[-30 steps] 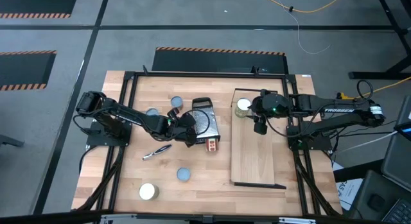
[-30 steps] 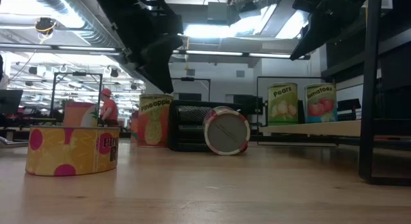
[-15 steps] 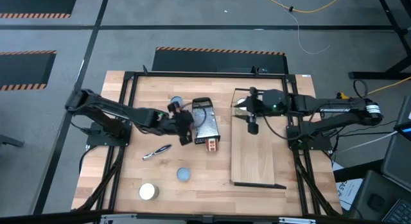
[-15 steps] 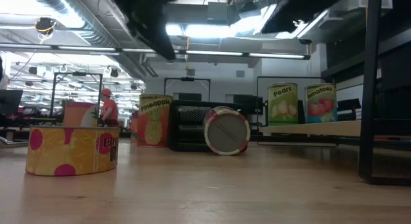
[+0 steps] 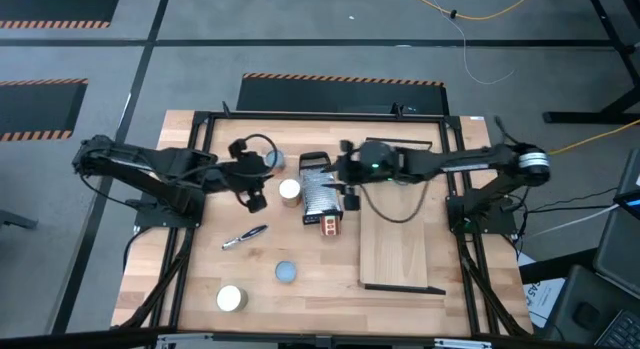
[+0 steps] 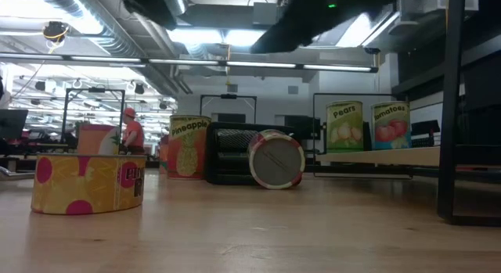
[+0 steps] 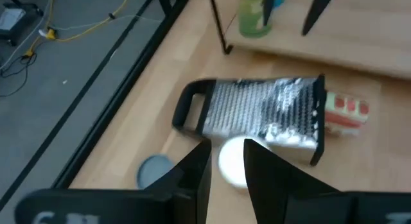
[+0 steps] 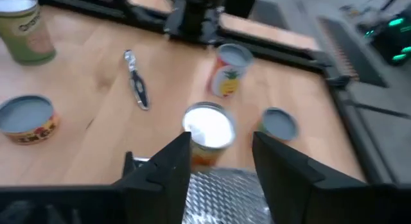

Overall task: Pick and place cans onto a shelf
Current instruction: Put the canned pineapple on the shelf

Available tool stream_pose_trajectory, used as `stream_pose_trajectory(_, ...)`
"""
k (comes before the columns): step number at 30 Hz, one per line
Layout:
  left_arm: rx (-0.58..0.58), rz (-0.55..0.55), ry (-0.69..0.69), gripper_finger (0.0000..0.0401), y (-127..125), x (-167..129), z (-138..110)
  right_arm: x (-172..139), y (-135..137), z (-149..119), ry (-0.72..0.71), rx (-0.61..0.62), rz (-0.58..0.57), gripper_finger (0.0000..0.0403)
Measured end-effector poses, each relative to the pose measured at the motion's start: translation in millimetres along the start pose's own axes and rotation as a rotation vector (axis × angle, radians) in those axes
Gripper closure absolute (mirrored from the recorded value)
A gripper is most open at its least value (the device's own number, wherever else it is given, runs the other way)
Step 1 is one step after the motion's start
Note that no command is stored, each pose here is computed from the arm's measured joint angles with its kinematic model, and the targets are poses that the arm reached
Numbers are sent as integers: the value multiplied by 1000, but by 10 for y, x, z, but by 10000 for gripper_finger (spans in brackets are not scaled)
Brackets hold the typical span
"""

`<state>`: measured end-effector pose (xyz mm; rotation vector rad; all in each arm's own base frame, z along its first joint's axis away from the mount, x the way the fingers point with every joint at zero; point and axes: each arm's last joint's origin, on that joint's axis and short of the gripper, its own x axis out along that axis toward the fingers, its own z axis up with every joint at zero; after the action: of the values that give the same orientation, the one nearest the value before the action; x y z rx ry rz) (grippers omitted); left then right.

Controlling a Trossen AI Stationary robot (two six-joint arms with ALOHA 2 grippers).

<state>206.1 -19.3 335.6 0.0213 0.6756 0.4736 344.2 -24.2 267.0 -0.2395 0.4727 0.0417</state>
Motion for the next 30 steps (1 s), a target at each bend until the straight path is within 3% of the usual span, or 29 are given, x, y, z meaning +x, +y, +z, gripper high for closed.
stream_pose_trajectory(5,9,4,14,317,22,-23,-23,394,-39,153,22,4,95,240)
stream_pose_trajectory(13,18,8,33,317,26,-23,-43,955,-25,140,40,16,238,239)
stream_pose_trajectory(20,22,8,39,317,27,-23,-48,1285,7,-37,83,24,250,239)
stream_pose_trajectory(30,44,16,68,317,36,-23,-81,1434,35,-215,149,30,215,241)
